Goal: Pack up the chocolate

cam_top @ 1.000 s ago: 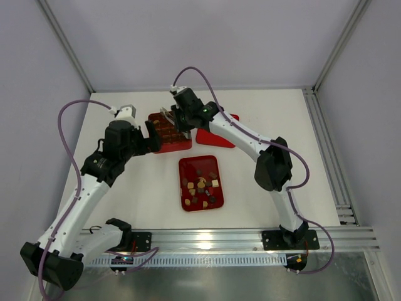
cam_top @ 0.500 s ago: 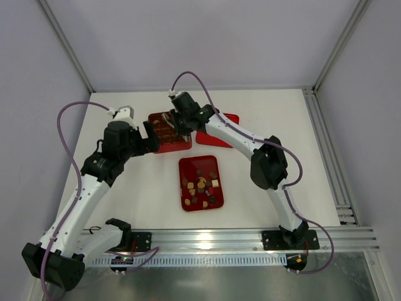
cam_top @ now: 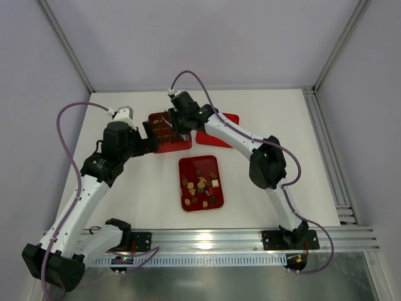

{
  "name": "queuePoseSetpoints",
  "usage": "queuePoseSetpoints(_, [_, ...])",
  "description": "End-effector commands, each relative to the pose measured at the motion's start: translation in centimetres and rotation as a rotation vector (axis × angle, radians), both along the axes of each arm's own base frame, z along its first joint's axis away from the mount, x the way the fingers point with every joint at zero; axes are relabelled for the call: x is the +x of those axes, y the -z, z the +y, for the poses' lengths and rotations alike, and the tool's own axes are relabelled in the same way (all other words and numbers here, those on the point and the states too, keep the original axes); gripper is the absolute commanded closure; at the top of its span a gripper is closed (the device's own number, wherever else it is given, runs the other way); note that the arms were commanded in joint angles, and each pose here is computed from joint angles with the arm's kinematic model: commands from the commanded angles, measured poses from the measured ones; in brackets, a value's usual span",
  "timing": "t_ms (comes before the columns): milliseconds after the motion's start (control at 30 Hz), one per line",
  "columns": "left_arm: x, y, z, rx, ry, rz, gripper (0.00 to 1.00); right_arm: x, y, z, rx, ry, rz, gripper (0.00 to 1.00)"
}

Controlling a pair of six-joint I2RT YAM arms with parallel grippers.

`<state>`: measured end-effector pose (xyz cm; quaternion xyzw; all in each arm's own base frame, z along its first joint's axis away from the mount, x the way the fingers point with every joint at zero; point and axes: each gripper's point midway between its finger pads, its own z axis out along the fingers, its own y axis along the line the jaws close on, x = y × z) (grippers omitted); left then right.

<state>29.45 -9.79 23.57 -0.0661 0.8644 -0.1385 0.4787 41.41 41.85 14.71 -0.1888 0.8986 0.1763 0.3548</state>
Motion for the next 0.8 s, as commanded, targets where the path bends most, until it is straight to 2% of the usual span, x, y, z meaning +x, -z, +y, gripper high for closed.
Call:
queuePoseSetpoints(0, [0.5,-1.5,-0.2,-0.022,0.006,-0.061,0.00,1.2,-4.1,0.8,0.075,0.018,-0.085,0.60])
queuePoseSetpoints(233, [0.5,-1.2,-0.1,-0.021,0.002,-0.055,0.00,1.2,-6.2,0.0,0.081,0.037,-0.118,0.60])
queuePoseSetpoints(467, [0.5,-1.2,-0.1,-0.025,0.002,-0.054,0.00,-0.2,-10.8,-2.0,0.119,0.058,-0.170,0.60])
queuePoseSetpoints(500, [0.5,-1.2,0.0,-0.026,0.001,-0.056,0.00,-0.8,-12.5,-2.6,0.138,0.062,-0.188,0.60])
queuePoseSetpoints(667, [0.6,-1.0,0.0,-0.028,-0.001,-0.049,0.00,-3.5,-12.9,-5.8,0.112,0.080,-0.166,0.61])
queuePoseSetpoints(700, [0.6,-0.9,0.0,-0.026,-0.001,-0.048,0.00,-4.3,-11.6,-6.5,0.088,0.078,-0.139,0.61])
queuePoseSetpoints(767, [0.6,-0.9,0.0,-0.026,-0.001,-0.048,0.00,-6.0,-12.8,-8.1,0.102,0.087,-0.138,0.61])
